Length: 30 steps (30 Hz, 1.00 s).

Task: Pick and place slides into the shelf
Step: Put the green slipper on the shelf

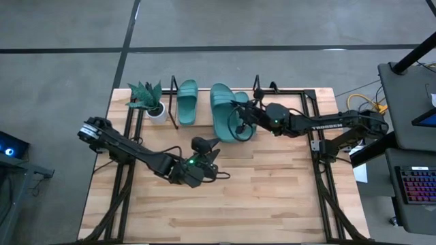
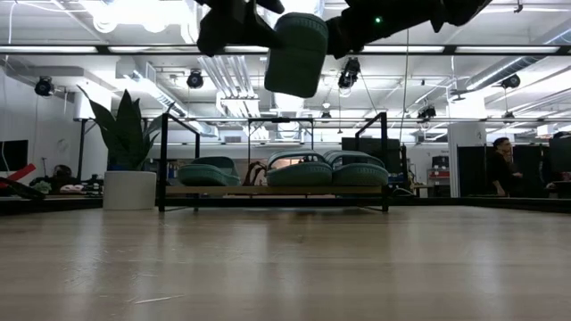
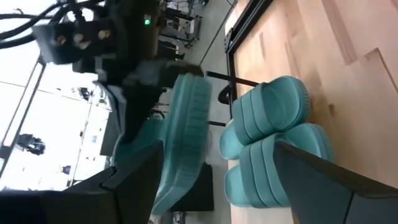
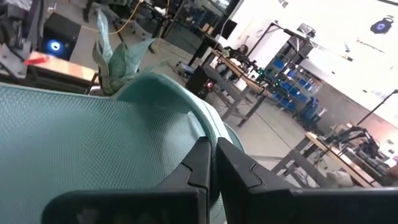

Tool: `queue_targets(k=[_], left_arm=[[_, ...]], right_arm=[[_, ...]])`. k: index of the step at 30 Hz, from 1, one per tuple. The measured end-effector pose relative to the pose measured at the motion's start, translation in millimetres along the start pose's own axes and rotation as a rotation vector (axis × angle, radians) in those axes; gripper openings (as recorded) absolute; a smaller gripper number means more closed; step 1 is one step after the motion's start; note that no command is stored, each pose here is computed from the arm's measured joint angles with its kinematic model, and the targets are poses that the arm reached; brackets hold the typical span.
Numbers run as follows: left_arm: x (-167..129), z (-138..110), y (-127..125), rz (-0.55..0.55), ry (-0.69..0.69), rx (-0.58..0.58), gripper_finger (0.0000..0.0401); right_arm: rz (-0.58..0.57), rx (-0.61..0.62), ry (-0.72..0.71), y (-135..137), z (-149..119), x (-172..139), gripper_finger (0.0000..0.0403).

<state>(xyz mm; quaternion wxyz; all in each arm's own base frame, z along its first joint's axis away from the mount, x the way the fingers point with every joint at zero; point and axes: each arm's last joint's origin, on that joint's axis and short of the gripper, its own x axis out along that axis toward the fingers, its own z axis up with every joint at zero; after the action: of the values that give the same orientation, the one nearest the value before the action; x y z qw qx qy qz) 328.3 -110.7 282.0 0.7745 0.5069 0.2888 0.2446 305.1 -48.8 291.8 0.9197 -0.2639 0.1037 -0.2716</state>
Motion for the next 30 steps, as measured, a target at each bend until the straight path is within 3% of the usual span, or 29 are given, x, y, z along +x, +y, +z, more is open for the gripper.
queue_targets(k=[6, 10, 30], left_arm=[[6, 9, -4, 0.061, 0.002, 0.040, 0.0286], [10, 12, -8, 0.108, 0.046, 0.080, 0.0286], [24, 3, -8, 0.155, 0.162, 0.096, 0.0278]], right_arm=[[0.002, 0.017, 0.010, 5, 2, 11, 0.0008], [-0.057, 0.002, 0.052, 8, 2, 20, 0.0008], [-0.065, 0.019, 0.061, 12, 3, 28, 0.0008]])
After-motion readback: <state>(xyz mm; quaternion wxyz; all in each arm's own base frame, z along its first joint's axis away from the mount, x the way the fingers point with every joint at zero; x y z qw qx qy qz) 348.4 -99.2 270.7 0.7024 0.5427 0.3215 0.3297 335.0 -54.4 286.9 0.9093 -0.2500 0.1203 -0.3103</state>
